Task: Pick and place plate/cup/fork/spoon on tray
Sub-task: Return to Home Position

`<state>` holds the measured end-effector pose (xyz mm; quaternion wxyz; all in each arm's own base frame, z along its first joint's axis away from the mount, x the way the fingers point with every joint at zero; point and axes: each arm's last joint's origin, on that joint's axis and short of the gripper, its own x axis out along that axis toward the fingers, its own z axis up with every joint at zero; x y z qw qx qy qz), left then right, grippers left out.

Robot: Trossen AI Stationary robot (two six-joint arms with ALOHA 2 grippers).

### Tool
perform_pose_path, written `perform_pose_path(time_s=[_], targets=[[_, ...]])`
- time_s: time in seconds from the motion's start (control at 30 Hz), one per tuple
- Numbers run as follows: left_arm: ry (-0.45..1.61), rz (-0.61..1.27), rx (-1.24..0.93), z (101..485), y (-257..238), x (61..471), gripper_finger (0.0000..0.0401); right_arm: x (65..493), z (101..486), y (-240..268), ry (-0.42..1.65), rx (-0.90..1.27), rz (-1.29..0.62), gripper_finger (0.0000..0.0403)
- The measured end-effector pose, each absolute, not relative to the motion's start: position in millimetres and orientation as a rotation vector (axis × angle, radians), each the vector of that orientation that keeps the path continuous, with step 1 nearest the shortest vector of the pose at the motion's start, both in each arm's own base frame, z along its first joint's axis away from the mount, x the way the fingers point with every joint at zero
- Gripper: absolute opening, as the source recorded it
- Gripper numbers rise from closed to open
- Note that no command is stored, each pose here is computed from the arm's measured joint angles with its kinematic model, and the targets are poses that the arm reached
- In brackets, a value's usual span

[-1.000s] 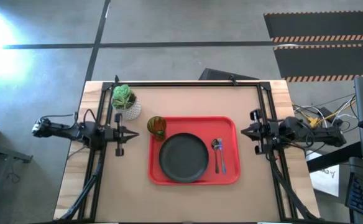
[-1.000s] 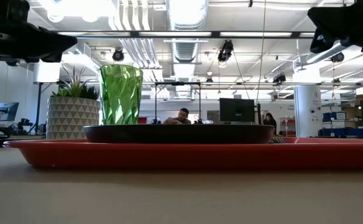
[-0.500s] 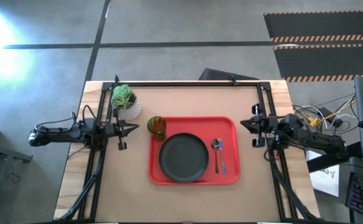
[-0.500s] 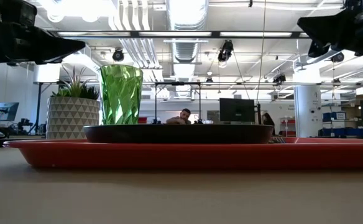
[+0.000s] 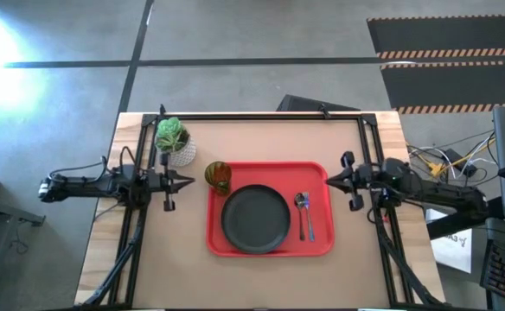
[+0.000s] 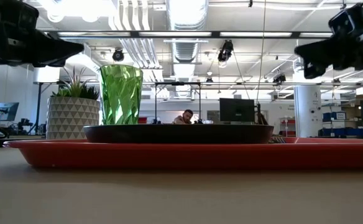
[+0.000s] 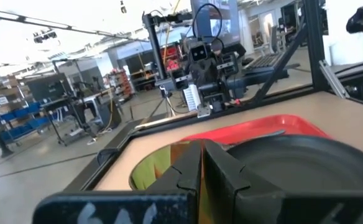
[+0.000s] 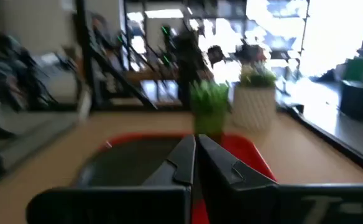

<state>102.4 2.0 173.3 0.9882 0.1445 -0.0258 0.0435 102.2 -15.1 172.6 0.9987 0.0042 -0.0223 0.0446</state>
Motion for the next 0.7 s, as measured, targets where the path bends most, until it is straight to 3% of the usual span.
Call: perform_pose_path(time_s=[0.7], targets=[[-0.005, 0.080, 0.291, 169.4, 2.0, 106.0, 0.0000, 107.1, 164.1, -16.7, 0.045, -0.051, 0.076, 0.0009]])
